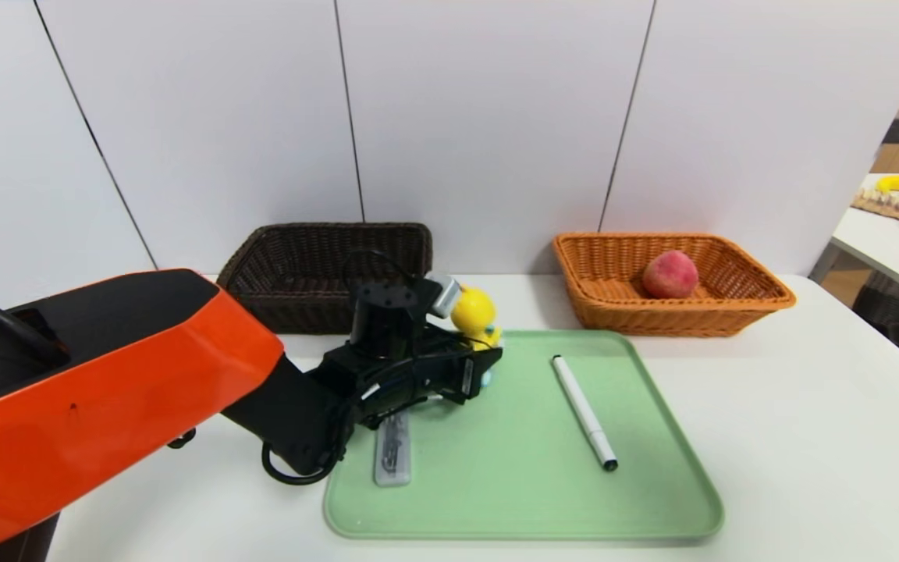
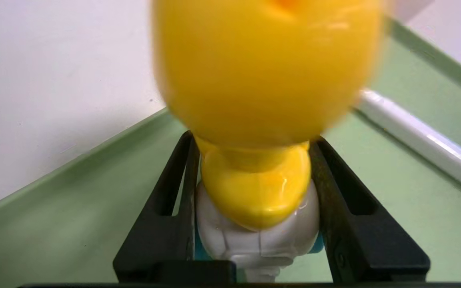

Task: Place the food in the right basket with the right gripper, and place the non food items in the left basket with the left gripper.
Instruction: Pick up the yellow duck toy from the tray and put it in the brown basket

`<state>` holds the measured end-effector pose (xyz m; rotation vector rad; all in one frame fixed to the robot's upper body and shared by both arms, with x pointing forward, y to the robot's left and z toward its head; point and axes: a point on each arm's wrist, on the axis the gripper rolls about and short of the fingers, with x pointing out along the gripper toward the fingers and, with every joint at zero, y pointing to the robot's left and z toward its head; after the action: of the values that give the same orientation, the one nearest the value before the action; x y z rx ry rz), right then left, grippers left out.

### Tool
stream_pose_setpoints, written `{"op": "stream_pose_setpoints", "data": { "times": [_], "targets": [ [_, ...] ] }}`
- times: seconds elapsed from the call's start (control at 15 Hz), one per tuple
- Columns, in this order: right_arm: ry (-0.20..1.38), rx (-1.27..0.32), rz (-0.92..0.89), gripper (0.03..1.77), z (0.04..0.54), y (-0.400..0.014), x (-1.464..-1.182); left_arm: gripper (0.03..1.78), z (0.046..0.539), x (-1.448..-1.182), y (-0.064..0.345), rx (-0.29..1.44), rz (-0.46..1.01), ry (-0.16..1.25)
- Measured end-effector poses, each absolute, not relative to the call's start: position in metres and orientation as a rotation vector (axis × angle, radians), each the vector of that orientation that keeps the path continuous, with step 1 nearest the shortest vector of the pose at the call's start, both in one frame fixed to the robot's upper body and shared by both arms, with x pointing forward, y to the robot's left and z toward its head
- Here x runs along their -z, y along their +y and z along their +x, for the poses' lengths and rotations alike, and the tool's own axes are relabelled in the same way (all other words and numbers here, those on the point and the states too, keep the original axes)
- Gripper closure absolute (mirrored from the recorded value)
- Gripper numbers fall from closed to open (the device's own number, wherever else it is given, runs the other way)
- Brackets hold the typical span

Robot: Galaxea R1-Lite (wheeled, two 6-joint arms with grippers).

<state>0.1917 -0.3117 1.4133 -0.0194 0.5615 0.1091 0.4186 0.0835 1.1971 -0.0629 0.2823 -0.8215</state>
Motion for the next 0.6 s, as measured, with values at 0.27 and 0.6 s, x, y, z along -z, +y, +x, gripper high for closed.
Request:
{"op": "stream_pose_setpoints", "data": {
  "times": [0.27, 0.6],
  "targets": [
    [0.574, -0.108, -0.021, 0.1, 0.192, -0.312, -1.41, 1.11, 0.406, -1.218, 0.079, 0.848, -0.062, 0.274],
    [0.579, -0.107, -0.021, 0.1, 0.191, -0.312, -1.408, 1.11, 0.4, -1.232, 0.079, 0.857, -0.069, 0.243]
  ]
}}
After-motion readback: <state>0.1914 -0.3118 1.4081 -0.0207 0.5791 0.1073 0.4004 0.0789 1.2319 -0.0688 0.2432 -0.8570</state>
